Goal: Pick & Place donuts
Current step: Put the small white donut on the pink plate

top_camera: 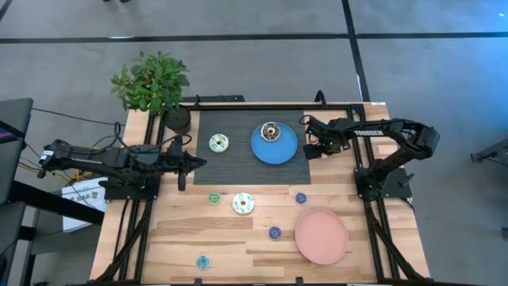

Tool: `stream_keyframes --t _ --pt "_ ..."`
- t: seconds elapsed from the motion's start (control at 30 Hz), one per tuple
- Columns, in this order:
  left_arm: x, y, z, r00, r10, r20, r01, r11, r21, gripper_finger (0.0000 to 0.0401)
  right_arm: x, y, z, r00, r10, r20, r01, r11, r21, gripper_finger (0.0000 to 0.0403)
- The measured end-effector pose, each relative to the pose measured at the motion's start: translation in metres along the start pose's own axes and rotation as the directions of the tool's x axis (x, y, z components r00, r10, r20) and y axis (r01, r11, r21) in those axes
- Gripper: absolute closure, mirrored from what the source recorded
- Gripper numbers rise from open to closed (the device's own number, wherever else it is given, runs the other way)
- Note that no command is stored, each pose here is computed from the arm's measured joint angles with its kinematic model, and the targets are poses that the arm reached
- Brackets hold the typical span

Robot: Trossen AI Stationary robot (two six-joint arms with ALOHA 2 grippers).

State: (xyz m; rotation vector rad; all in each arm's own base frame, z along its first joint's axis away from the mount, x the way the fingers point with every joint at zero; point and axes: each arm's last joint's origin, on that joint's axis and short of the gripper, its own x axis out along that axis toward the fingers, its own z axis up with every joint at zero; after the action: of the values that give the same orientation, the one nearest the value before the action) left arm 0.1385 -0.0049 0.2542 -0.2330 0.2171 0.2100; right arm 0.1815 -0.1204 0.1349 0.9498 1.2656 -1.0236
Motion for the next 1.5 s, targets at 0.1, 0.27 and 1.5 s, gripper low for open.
stream_keyframes --t 0.1,0.27,1.5 --pt "0.000 0.000 0.000 1.000 0.000 0.000 0.000 1.000 -0.013 0.0401 0.000 0.000 0.000 1.000 0.000 0.000 0.000 1.000 0.001 0.0205" --pt "0.000 0.000 0.000 1.000 0.000 0.000 0.000 1.000 -0.018 0.0401 -0.010 -0.004 -0.007 1.000 0.010 -0.006 -0.010 1.000 0.005 0.0201" --pt "0.000 0.000 0.000 1.000 0.000 0.000 0.000 0.999 0.050 0.0401 -0.053 0.077 -0.310 0.989 0.005 -0.148 0.012 0.993 0.114 0.0202"
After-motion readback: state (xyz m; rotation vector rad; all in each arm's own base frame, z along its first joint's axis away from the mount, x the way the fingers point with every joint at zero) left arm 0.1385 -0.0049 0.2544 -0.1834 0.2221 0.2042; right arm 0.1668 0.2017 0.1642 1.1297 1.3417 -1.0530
